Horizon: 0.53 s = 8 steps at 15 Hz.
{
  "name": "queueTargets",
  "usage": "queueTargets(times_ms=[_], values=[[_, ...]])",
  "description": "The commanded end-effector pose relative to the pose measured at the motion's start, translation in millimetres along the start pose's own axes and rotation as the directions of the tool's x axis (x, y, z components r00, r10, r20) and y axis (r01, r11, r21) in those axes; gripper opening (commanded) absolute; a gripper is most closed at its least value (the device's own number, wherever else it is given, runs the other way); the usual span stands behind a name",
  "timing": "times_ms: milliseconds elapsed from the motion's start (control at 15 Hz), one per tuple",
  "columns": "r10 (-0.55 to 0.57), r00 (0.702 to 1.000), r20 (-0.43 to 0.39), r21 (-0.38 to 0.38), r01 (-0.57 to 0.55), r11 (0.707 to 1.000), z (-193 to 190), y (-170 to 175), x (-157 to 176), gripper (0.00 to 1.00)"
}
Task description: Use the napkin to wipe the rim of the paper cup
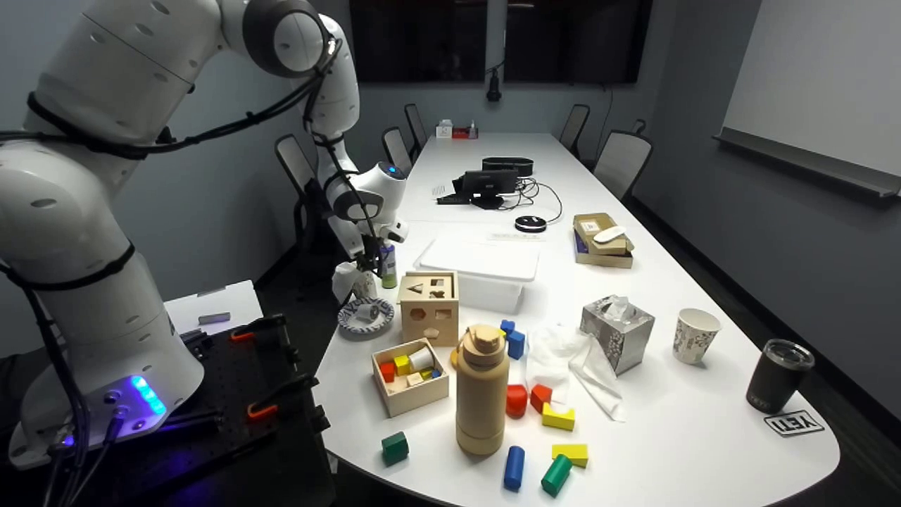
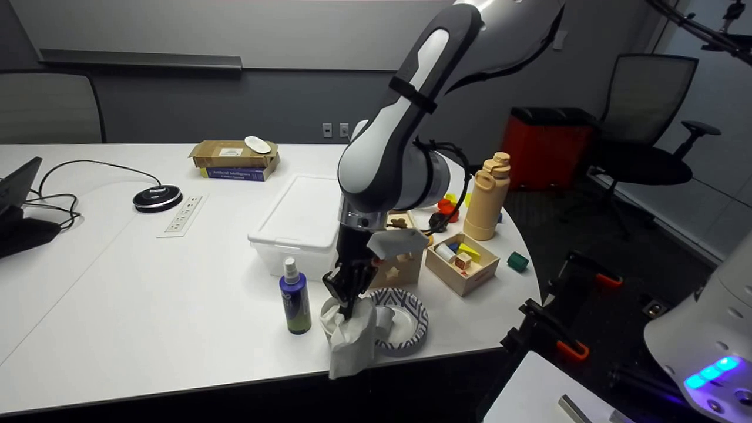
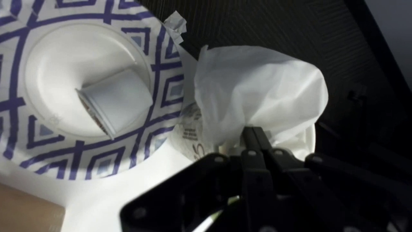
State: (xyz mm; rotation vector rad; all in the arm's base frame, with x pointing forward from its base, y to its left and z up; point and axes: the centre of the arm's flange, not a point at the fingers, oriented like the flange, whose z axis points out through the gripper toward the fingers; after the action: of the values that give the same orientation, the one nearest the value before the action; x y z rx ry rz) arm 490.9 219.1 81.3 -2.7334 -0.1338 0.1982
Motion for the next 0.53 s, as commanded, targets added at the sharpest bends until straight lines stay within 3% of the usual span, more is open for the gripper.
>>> queueTargets(times_ms=[0,467], values=[[0.029,0.999,0.036,0.015,-0.030,0.999,-7.0,-15.5,-1.6,0.00],[-0.026,0.998,-0.059,-0.043,0.023,0.999,-16.1,-18.7,4.6,0.00]])
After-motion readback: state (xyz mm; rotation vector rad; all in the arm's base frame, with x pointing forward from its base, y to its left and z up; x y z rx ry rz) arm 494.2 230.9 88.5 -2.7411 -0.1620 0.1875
